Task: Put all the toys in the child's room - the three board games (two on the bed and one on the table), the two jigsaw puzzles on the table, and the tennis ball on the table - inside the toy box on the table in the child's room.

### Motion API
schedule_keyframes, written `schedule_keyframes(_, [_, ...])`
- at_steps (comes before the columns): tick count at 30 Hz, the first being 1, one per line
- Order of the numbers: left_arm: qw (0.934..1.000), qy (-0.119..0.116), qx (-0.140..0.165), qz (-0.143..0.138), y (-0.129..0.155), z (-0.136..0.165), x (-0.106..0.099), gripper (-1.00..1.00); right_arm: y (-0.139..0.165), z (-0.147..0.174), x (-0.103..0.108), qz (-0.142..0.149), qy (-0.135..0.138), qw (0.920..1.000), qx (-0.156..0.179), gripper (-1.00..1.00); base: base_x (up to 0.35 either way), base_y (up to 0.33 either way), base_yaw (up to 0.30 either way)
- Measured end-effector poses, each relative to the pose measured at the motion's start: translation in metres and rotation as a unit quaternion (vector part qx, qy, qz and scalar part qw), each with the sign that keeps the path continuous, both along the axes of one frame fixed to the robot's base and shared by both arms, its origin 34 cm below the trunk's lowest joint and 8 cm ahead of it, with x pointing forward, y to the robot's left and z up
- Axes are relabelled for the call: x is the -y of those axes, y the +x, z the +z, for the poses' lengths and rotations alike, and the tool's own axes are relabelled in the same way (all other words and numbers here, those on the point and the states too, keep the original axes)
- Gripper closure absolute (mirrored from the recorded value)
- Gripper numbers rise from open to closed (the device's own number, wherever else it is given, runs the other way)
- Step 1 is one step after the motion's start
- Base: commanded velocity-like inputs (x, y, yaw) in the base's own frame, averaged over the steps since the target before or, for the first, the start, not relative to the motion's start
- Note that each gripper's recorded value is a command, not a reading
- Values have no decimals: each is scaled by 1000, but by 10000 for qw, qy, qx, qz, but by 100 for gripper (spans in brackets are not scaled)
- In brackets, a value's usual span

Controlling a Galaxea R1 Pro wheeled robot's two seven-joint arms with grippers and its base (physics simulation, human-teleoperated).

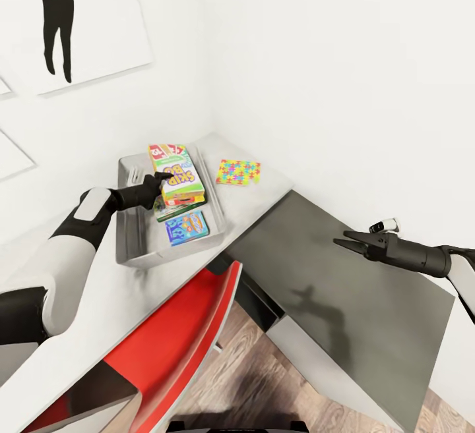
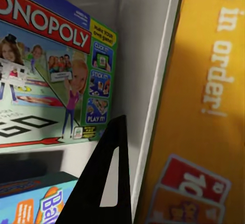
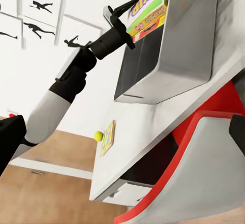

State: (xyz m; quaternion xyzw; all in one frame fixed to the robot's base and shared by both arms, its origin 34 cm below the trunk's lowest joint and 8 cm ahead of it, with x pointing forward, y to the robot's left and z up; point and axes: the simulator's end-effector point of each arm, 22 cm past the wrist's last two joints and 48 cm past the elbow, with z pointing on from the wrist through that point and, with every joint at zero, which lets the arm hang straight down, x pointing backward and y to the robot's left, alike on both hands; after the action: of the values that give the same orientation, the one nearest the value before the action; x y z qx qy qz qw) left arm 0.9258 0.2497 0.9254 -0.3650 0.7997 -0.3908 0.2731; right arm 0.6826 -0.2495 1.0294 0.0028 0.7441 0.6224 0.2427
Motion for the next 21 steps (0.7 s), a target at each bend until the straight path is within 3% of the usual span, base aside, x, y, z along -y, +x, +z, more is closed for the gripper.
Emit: schedule_keyframes(21, [10000, -58, 15, -10, -3, -3, -5, 100, 0, 1, 0, 2, 6, 10000, 5, -100, 0, 0, -10])
